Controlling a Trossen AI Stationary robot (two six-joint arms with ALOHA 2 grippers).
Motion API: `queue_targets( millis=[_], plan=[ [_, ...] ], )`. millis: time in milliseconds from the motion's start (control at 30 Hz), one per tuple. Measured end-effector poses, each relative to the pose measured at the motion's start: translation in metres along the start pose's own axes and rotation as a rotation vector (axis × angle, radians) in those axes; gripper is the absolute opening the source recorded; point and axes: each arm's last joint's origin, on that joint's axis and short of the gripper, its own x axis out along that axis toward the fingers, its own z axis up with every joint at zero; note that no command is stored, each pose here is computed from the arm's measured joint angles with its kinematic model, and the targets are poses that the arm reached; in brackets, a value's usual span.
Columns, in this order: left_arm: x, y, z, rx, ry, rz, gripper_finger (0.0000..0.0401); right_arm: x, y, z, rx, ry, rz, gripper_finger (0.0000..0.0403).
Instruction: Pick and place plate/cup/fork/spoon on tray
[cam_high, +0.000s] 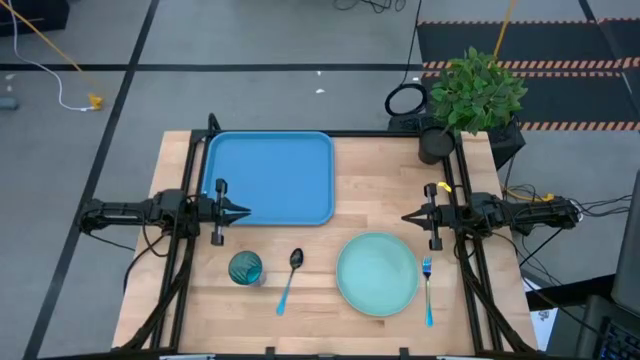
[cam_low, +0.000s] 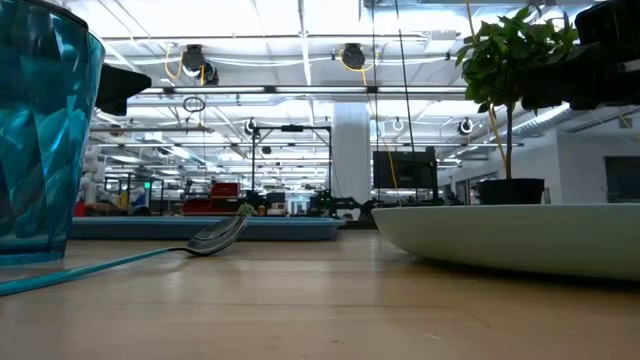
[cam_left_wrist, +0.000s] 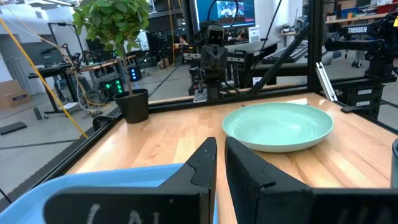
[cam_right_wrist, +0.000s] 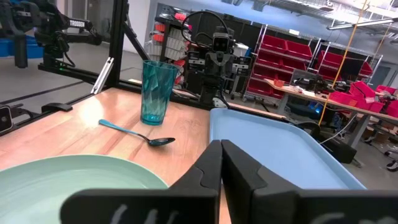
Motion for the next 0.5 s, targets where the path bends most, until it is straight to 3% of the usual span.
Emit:
queue_targets(
  millis=[500],
  plan=[
    [0.0000,0.0000,0.0000,0.010,0.000,0.000,0.0037,0.0000,0.0000,0.0000,0.000,0.000,0.000,0.0000]
  ],
)
